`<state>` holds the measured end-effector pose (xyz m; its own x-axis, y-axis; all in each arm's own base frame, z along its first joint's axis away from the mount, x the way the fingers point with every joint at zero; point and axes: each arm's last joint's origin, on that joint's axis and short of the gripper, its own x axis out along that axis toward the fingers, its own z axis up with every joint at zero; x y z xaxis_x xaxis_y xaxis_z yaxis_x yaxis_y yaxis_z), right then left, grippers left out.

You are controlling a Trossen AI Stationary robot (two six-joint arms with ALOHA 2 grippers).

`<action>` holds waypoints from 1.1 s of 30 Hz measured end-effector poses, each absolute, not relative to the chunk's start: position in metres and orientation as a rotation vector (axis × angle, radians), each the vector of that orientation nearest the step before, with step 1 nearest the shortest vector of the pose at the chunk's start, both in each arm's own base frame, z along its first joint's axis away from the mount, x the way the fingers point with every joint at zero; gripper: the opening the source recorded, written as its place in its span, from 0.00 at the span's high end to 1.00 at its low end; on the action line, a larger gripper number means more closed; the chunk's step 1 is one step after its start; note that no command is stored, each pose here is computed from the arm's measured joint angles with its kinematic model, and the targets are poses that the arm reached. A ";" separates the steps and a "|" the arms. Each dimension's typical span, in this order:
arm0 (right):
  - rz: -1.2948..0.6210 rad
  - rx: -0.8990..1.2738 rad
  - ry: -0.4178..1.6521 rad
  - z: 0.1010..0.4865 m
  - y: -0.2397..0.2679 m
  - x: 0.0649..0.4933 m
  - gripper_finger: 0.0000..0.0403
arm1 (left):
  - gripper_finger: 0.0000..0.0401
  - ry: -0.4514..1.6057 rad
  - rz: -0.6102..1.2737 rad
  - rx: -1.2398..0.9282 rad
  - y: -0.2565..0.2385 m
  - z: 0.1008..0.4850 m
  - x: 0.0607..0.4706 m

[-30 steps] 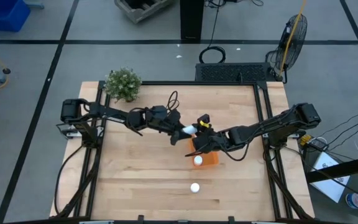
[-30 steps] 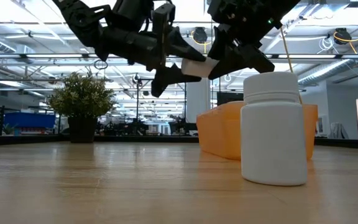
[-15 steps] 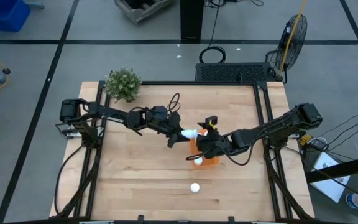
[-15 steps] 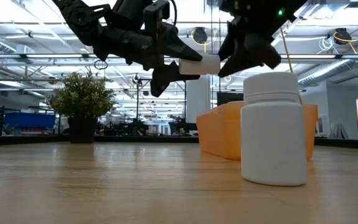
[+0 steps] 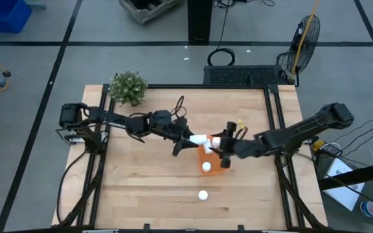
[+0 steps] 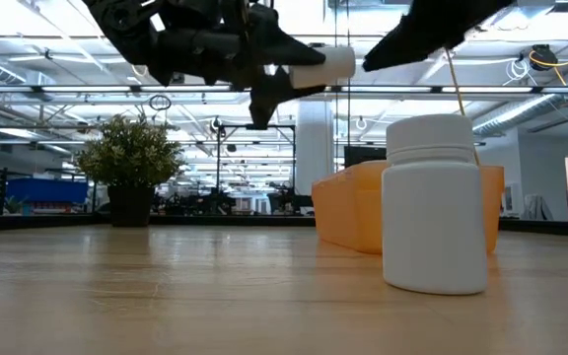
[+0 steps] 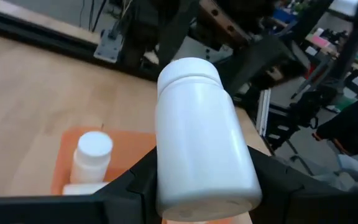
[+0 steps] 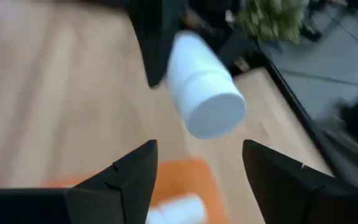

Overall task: Pick and place pill bottles into a basket
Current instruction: Adjust the white medicine bottle in the orange bin

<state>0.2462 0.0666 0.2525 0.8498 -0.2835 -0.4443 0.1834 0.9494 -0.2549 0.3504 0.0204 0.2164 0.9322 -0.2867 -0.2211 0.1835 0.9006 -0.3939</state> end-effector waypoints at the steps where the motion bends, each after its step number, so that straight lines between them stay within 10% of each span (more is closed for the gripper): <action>1: -0.249 -0.181 0.453 0.250 0.064 0.241 0.44 | 0.57 0.270 -0.252 -0.373 0.019 0.217 0.351; 22: 0.084 0.327 0.065 0.226 0.023 0.247 0.18 | 0.57 0.215 -0.241 -0.271 0.008 0.221 0.353; 33: 0.088 0.344 0.063 0.217 0.019 0.255 0.48 | 0.57 0.215 -0.250 -0.270 0.007 0.221 0.353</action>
